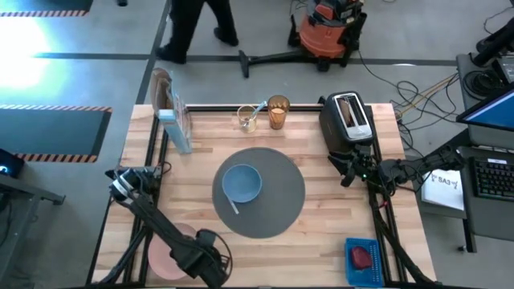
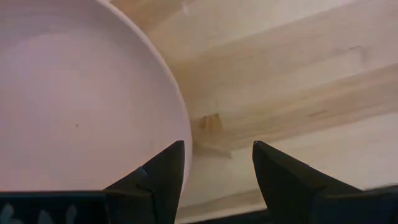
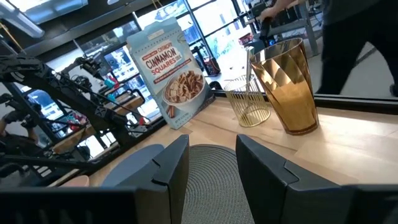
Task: Arrange a breakfast setting
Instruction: Put the pink plate on the gray table mat to the right of the blue bowl
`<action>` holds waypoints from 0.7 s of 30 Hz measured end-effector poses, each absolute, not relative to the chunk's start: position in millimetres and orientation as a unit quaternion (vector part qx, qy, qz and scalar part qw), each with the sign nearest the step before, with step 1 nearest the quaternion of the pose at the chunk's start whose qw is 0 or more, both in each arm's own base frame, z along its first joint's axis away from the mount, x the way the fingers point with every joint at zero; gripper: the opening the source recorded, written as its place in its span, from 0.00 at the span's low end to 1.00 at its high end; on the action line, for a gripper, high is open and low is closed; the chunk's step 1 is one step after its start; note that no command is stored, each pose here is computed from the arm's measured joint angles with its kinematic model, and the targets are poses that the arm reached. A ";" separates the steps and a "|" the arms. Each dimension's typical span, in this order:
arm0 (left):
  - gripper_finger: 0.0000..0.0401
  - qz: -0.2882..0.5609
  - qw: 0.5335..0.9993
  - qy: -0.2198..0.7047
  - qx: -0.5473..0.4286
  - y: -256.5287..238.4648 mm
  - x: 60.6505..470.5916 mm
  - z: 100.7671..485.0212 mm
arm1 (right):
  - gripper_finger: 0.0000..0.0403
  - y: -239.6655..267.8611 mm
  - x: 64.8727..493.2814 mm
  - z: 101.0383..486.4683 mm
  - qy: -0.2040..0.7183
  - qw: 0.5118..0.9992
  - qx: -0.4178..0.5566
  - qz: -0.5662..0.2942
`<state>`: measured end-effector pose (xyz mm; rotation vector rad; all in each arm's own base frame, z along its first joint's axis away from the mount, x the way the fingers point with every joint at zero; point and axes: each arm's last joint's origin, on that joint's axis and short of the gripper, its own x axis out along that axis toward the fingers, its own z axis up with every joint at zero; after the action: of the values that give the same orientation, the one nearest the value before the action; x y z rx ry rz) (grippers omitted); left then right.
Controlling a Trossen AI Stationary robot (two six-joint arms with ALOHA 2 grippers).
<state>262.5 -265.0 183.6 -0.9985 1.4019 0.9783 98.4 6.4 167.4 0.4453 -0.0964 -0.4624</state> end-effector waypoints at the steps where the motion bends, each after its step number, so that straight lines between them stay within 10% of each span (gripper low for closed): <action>1: 0.43 0.412 0.550 0.594 -0.419 -264.2 261.9 180.9 | 0.31 6.4 98.4 167.4 -0.047 0.948 0.219 -0.227; 21: 0.18 0.419 0.542 0.606 -0.405 -254.2 250.6 147.6 | 0.31 6.4 98.5 167.2 -0.047 0.948 0.219 -0.227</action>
<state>250.6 -254.2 147.6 -0.9621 1.4380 0.9942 98.5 6.4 167.2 0.4451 -0.0958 -0.4622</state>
